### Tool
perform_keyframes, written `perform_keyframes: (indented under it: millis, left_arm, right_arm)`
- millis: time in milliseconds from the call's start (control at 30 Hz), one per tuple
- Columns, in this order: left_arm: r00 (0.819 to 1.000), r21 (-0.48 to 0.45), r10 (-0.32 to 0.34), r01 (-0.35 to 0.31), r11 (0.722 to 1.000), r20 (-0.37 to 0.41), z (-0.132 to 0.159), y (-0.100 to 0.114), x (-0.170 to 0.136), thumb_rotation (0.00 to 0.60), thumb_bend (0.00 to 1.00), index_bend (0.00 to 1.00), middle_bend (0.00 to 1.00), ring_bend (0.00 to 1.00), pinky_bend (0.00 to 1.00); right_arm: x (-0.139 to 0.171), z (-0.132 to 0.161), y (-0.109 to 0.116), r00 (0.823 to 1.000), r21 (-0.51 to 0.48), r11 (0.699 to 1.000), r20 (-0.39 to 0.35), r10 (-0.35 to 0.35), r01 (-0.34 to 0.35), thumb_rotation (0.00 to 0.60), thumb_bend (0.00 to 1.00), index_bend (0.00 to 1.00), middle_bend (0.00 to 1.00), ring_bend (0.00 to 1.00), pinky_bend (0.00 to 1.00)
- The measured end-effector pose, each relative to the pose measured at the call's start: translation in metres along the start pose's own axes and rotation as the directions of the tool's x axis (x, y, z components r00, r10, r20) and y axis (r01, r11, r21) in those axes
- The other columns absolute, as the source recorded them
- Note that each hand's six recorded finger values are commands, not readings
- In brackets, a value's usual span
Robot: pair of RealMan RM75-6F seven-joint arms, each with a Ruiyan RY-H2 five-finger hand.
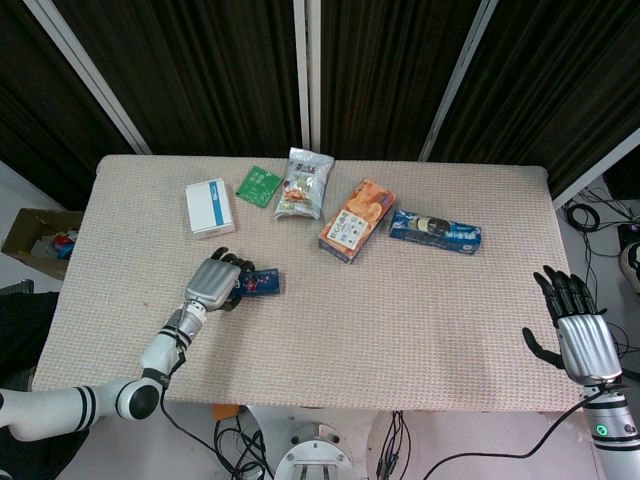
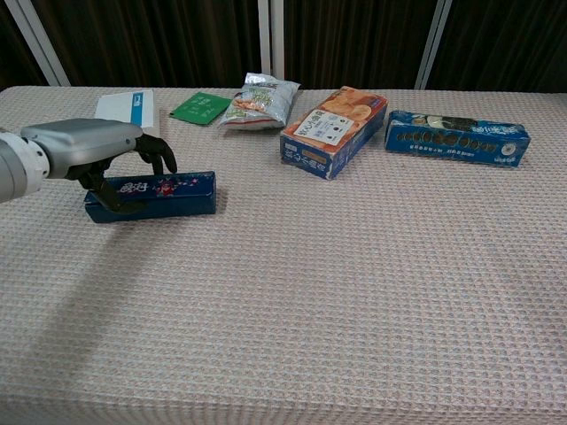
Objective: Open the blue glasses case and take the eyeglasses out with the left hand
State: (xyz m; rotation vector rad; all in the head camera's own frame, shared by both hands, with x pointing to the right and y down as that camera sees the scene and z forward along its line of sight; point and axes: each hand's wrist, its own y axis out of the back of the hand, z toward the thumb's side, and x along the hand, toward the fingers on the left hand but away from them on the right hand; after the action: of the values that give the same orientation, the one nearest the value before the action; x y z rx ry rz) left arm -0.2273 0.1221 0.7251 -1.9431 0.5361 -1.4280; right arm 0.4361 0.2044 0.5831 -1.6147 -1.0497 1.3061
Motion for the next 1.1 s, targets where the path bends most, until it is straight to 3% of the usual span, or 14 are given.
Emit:
perform_keyframes:
  millis: [233,367,433,700,867,1100]
  left_arm:
    - [1.000,0.014,0.005,-0.005,1.000,-0.005,-0.001,0.000,0.000,0.595,0.38,0.31,0.34,0.22,0.12]
    - [1.000,0.020,0.013,-0.013,1.000,-0.007,-0.001,0.001,-0.002,0.502,0.43,0.32,0.36,0.22,0.12]
    - [1.000,0.024,0.015,-0.015,1.000,-0.006,-0.002,0.002,-0.003,0.482,0.45,0.33,0.37,0.22,0.12]
    - [1.000,0.017,0.020,-0.020,1.000,0.011,-0.004,0.006,-0.009,0.457,0.48,0.37,0.38,0.22,0.12]
    - [1.000,0.010,0.024,-0.024,1.000,-0.017,-0.014,0.008,-0.006,0.452,0.49,0.38,0.38,0.23,0.13]
    - [0.993,0.035,0.069,-0.066,0.997,-0.092,-0.041,0.013,-0.002,0.445,0.49,0.26,0.27,0.19,0.13]
  right_arm:
    - [0.000,-0.001,-0.001,1.000,0.000,1.000,0.004,0.004,-0.004,0.600,0.28,0.00,0.04,0.00,0.00]
    - [0.000,-0.002,-0.001,1.000,0.000,1.000,0.007,0.006,-0.006,0.600,0.28,0.00,0.04,0.00,0.00]
    - [0.001,-0.002,0.000,1.000,-0.001,1.000,0.008,0.006,-0.006,0.600,0.28,0.00,0.04,0.00,0.00]
    - [0.003,-0.002,0.000,1.000,-0.007,1.000,0.007,0.005,-0.005,0.600,0.28,0.00,0.04,0.00,0.00]
    - [0.004,-0.002,0.001,1.000,-0.009,1.000,0.007,0.003,-0.003,0.600,0.28,0.00,0.04,0.00,0.00]
    - [0.006,-0.002,0.003,1.000,-0.015,1.000,0.008,-0.002,0.003,0.600,0.28,0.00,0.05,0.00,0.00]
